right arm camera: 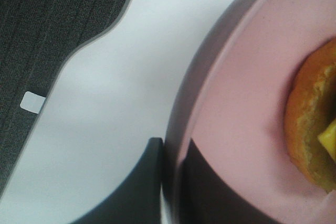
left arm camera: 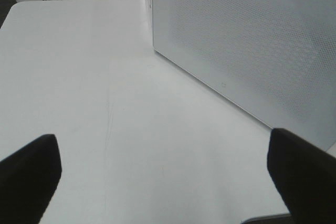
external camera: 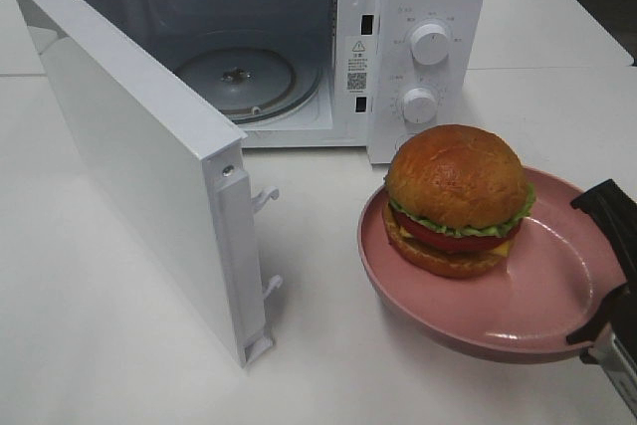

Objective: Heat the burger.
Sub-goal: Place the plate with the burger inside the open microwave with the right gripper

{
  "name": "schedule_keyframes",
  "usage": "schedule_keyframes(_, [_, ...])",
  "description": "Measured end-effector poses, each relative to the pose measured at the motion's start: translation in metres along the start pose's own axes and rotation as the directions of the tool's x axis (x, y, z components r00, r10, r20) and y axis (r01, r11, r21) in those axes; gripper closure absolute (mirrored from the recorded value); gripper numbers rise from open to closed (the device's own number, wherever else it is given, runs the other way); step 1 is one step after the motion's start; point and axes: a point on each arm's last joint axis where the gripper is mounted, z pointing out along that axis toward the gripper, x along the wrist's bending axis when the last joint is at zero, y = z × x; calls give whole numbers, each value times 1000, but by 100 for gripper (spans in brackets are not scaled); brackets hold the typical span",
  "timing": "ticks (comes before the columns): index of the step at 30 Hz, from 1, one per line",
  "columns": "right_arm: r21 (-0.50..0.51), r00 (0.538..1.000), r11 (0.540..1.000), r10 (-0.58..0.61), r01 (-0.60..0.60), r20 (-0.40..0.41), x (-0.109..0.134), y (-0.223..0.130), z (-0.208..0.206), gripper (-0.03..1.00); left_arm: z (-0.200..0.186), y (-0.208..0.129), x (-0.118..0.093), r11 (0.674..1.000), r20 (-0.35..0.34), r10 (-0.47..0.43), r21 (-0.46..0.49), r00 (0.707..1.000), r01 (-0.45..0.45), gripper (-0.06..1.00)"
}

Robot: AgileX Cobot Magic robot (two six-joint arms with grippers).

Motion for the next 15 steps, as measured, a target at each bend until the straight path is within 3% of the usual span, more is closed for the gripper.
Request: schedule_keyframes(15, [-2, 999, 1000, 0, 0, 44, -48, 3, -2, 93, 0, 0, 0, 1000, 0, 0, 0, 1000, 0, -5])
